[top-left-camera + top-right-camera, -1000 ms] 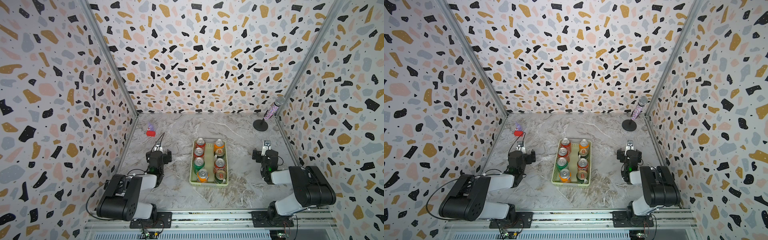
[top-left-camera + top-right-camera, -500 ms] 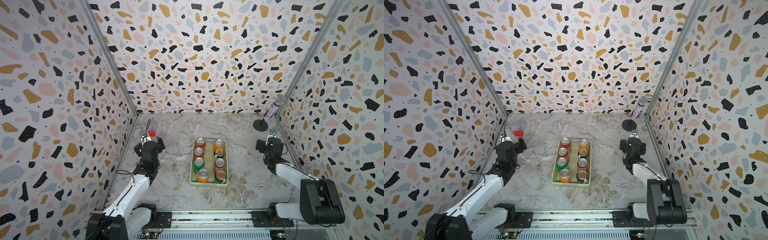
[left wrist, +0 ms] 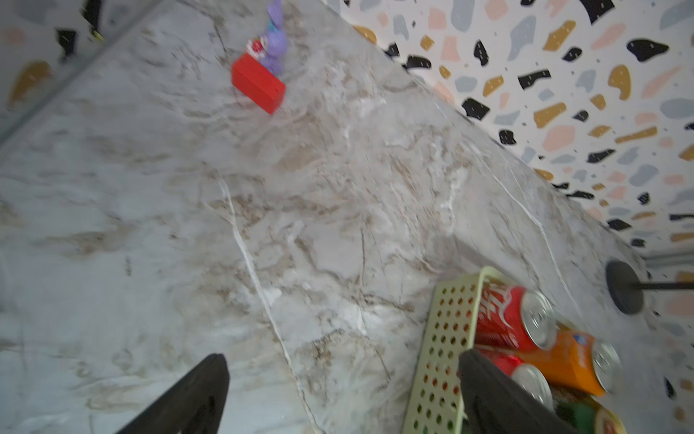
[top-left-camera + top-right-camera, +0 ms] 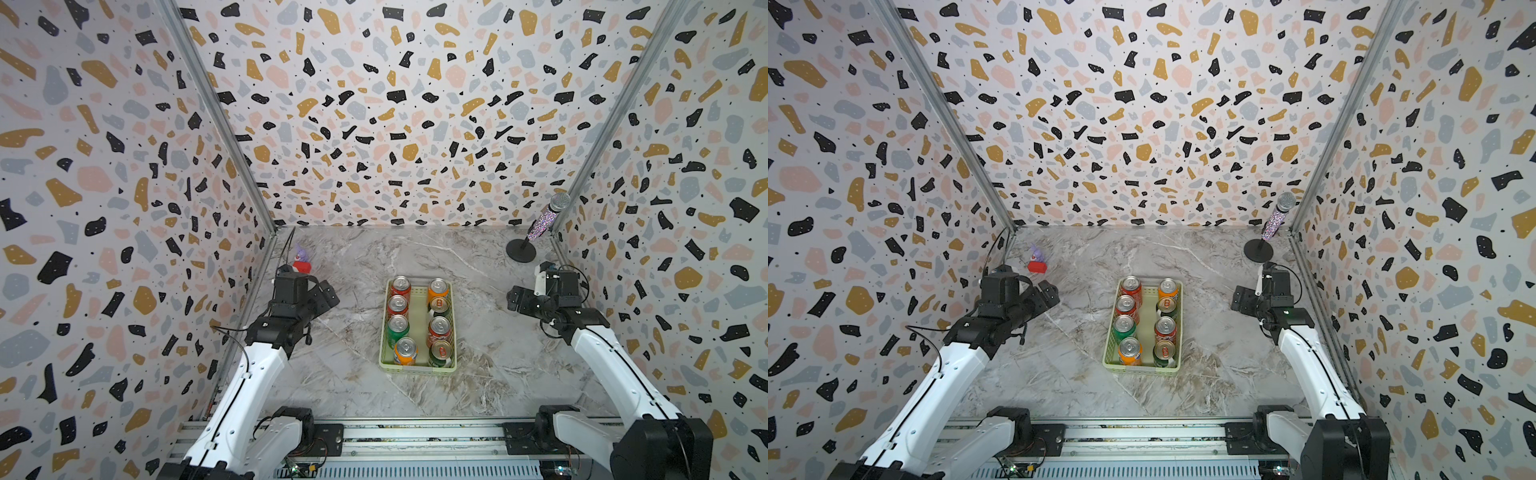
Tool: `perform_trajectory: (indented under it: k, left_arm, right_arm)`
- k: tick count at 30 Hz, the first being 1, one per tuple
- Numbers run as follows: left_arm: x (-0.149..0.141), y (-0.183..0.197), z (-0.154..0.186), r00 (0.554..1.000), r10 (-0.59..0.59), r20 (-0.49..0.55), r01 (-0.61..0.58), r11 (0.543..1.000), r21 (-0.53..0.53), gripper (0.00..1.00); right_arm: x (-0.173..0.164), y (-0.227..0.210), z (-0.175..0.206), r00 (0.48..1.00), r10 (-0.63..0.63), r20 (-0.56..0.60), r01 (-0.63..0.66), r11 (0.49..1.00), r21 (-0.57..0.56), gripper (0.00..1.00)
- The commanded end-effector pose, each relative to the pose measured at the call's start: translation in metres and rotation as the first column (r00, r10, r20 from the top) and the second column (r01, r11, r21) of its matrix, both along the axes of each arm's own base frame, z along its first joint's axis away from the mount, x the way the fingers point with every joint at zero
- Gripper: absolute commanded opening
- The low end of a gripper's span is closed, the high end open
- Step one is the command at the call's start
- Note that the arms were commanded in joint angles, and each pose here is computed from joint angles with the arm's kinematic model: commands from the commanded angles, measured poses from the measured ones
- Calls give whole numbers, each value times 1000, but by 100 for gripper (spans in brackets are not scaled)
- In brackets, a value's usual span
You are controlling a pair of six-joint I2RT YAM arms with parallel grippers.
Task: Take out the drinks from the basket
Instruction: Pick up the drink from the basket.
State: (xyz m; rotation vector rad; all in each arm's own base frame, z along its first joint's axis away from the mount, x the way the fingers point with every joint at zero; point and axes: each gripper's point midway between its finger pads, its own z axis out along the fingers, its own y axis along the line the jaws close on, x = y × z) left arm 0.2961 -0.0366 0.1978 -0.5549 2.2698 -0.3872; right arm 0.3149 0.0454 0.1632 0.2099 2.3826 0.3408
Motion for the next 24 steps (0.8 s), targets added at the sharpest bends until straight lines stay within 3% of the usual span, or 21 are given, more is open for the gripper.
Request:
perform_trajectory:
  k: [1, 7, 13, 24]
  left_arm:
    - [-27, -30, 4, 991, -124, -49, 116, 983, -143, 98]
    - [-51, -47, 8, 976, -201, -86, 176, 955, -238, 100]
    - [-67, -51, -4, 913, -322, -251, 292, 945, -150, 100]
    - [-62, -80, -3, 851, -457, -258, 447, 889, -98, 100]
  right_arm:
    - [-41, 56, 10, 976, 197, -89, -178, 966, 185, 93]
    - [-71, 73, 26, 958, 261, -117, -247, 961, 127, 92]
    - [-98, 86, 40, 928, 317, -195, -309, 948, 69, 88]
    - [-120, 132, 41, 896, 390, -211, -404, 915, -24, 86]
